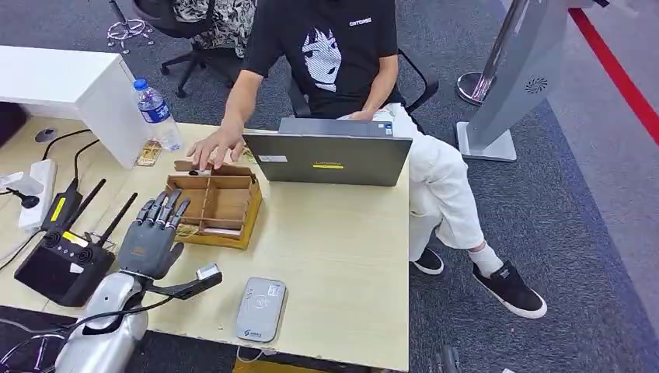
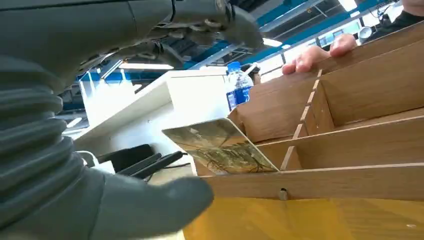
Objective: Pass the card to the sensor for recognition and then transmit it.
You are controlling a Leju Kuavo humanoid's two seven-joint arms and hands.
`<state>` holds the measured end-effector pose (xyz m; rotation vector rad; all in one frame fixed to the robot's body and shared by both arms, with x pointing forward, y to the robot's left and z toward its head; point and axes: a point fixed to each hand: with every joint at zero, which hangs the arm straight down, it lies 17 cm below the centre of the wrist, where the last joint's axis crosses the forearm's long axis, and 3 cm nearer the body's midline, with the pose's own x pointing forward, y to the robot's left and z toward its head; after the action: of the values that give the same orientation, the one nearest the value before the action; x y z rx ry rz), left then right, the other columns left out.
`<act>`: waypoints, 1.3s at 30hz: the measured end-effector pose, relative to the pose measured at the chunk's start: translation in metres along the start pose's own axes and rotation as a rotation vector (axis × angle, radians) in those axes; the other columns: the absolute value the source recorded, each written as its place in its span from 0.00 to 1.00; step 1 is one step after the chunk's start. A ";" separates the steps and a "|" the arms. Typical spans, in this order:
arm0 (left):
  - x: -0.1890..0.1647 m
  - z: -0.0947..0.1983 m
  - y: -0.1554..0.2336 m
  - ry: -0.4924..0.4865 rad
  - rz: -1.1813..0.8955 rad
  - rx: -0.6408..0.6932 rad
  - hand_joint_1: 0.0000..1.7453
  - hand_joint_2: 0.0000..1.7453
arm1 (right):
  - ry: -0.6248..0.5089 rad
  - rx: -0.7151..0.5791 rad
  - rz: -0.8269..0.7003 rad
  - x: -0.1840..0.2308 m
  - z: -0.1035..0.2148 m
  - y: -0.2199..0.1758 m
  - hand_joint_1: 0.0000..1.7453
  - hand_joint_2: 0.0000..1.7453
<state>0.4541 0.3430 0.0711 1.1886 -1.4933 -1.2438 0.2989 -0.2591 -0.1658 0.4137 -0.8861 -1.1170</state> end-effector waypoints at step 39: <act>0.011 -0.084 0.161 -0.033 -0.023 0.333 0.91 1.00 | 0.004 -0.003 0.006 -0.001 0.000 0.001 0.00 1.00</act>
<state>0.5091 0.3257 0.2432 1.4078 -1.7640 -1.0596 0.2994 -0.2576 -0.1662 0.4110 -0.8815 -1.1115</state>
